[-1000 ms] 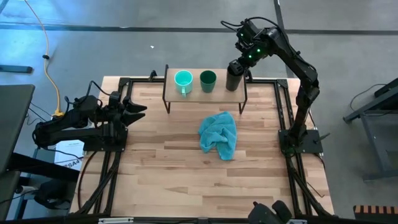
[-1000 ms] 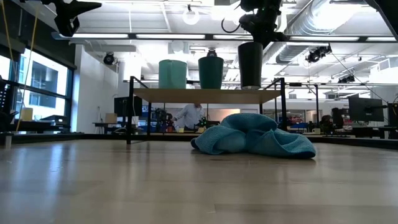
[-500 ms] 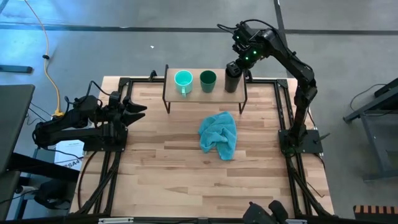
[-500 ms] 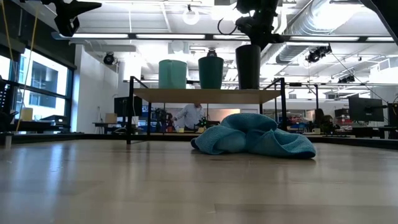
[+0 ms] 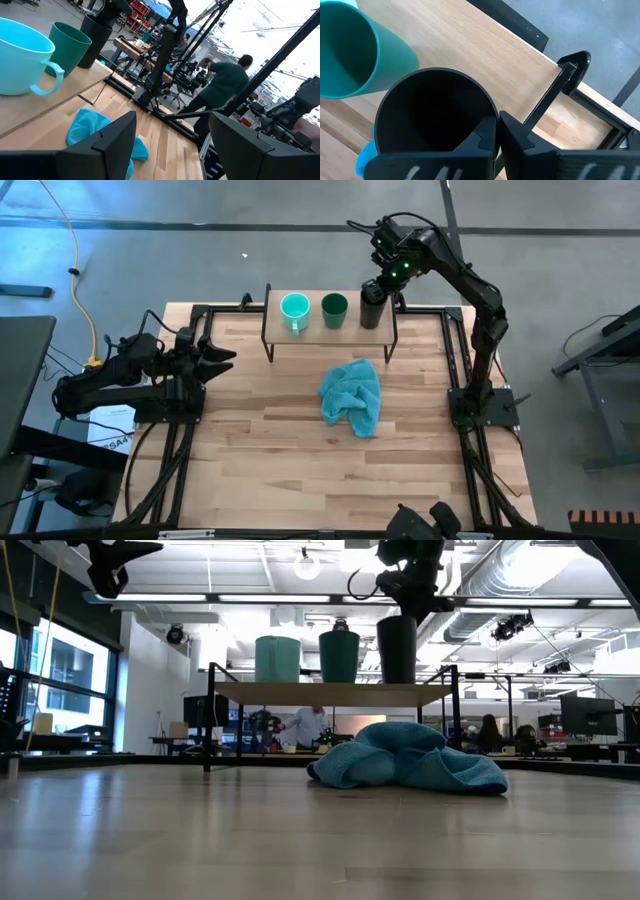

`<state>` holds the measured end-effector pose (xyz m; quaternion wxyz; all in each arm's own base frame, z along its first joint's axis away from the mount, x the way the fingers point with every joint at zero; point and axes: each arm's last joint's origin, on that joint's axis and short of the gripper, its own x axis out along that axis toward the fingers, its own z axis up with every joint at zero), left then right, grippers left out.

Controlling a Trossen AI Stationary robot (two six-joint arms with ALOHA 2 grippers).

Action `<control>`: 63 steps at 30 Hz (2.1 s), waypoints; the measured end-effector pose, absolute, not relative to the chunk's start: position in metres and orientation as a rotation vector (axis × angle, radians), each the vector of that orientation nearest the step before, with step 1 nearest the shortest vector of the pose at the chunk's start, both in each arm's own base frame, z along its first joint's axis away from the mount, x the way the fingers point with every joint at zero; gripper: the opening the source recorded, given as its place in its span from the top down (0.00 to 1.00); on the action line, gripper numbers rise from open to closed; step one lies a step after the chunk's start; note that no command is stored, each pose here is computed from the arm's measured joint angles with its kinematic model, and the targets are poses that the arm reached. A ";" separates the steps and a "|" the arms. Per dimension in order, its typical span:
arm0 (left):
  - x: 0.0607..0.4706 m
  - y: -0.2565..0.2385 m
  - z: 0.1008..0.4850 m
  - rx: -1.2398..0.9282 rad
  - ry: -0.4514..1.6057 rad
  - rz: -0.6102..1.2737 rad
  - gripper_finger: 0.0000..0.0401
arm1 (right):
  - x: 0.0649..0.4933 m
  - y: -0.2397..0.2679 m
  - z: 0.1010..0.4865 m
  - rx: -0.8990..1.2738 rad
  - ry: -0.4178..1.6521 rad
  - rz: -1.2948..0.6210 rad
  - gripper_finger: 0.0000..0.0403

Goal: Stack small to large cups/mugs on shelf
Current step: Put the black cup on the shelf

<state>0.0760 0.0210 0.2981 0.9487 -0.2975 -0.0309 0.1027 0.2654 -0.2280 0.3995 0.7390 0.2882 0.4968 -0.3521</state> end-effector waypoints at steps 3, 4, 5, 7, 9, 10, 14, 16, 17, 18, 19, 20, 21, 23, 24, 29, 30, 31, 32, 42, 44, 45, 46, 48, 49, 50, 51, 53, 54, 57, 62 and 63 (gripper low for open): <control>0.076 0.021 0.298 -0.606 -0.063 0.209 0.40 | 0.265 -0.228 0.399 0.634 1.099 -0.770 1.00; 0.076 0.021 0.298 -0.606 -0.063 0.209 0.40 | 0.265 -0.227 0.399 0.633 1.100 -0.769 1.00; 0.076 0.021 0.298 -0.606 -0.063 0.209 0.40 | 0.265 -0.227 0.399 0.632 1.100 -0.766 1.00; 0.076 0.021 0.298 -0.606 -0.063 0.209 0.40 | 0.266 -0.226 0.399 0.631 1.102 -0.757 1.00; 0.076 0.021 0.298 -0.606 -0.063 0.209 0.40 | 0.266 -0.226 0.399 0.636 1.101 -0.746 1.00; 0.076 0.021 0.298 -0.606 -0.063 0.209 0.40 | 0.266 -0.226 0.399 0.639 1.100 -0.742 1.00; 0.076 0.021 0.298 -0.606 -0.063 0.209 0.40 | 0.266 -0.226 0.399 0.647 1.099 -0.731 1.00; 0.076 0.021 0.298 -0.606 -0.063 0.209 0.40 | 0.266 -0.226 0.399 0.648 1.099 -0.729 1.00; 0.076 0.021 0.298 -0.606 -0.063 0.209 0.40 | 0.266 -0.226 0.399 0.649 1.099 -0.728 1.00; 0.076 0.021 0.298 -0.606 -0.063 0.209 0.40 | 0.266 -0.226 0.399 0.649 1.099 -0.728 1.00; 0.076 0.021 0.298 -0.606 -0.063 0.209 0.40 | 0.266 -0.226 0.399 0.649 1.099 -0.728 1.00; 0.076 0.021 0.298 -0.606 -0.063 0.209 0.40 | 0.266 -0.226 0.399 0.648 1.099 -0.728 1.00; 0.076 0.021 0.298 -0.606 -0.063 0.209 0.40 | 0.266 -0.226 0.399 0.648 1.099 -0.728 1.00; 0.076 0.021 0.298 -0.606 -0.063 0.208 0.40 | 0.266 -0.226 0.399 0.648 1.098 -0.728 1.00; 0.076 0.021 0.298 -0.606 -0.063 0.208 0.40 | 0.266 -0.226 0.399 0.647 1.099 -0.727 1.00; 0.076 0.021 0.298 -0.606 -0.063 0.209 0.40 | 0.267 -0.226 0.399 0.640 1.096 -0.724 1.00; 0.076 0.021 0.298 -0.606 -0.063 0.209 0.40 | 0.267 -0.226 0.399 0.640 1.095 -0.724 1.00; 0.076 0.021 0.298 -0.606 -0.063 0.209 0.40 | 0.267 -0.226 0.399 0.639 1.095 -0.724 1.00; 0.076 0.021 0.298 -0.606 -0.063 0.208 0.40 | 0.267 -0.226 0.399 0.638 1.095 -0.723 1.00; 0.076 0.021 0.298 -0.606 -0.063 0.209 0.40 | 0.267 -0.226 0.400 0.629 1.096 -0.718 1.00; 0.076 0.021 0.298 -0.606 -0.063 0.209 0.40 | 0.266 -0.226 0.400 0.623 1.097 -0.727 1.00; 0.076 0.021 0.298 -0.606 -0.063 0.209 0.40 | 0.266 -0.226 0.400 0.620 1.098 -0.730 1.00; 0.076 0.021 0.298 -0.606 -0.063 0.209 0.40 | 0.266 -0.226 0.400 0.618 1.099 -0.729 1.00; 0.076 0.021 0.298 -0.606 -0.063 0.208 0.40 | 0.266 -0.226 0.400 0.616 1.099 -0.728 1.00; 0.076 0.021 0.298 -0.606 -0.063 0.208 0.40 | 0.266 -0.226 0.400 0.614 1.100 -0.726 1.00; 0.076 0.021 0.298 -0.606 -0.063 0.209 0.40 | 0.266 -0.226 0.400 0.614 1.100 -0.726 1.00; 0.076 0.021 0.298 -0.606 -0.063 0.208 0.40 | 0.266 -0.226 0.400 0.614 1.100 -0.726 1.00; 0.076 0.021 0.298 -0.606 -0.063 0.209 0.40 | 0.266 -0.226 0.400 0.610 1.101 -0.724 1.00; 0.076 0.021 0.298 -0.606 -0.063 0.209 0.40 | 0.266 -0.226 0.400 0.608 1.102 -0.722 1.00; 0.076 0.021 0.298 -0.606 -0.063 0.209 0.40 | 0.266 -0.226 0.400 0.608 1.102 -0.722 0.97; 0.076 0.021 0.298 -0.606 -0.063 0.208 0.40 | 0.266 -0.226 0.400 0.607 1.102 -0.722 0.87; 0.076 0.021 0.298 -0.606 -0.063 0.208 0.40 | 0.266 -0.226 0.400 0.607 1.101 -0.722 0.85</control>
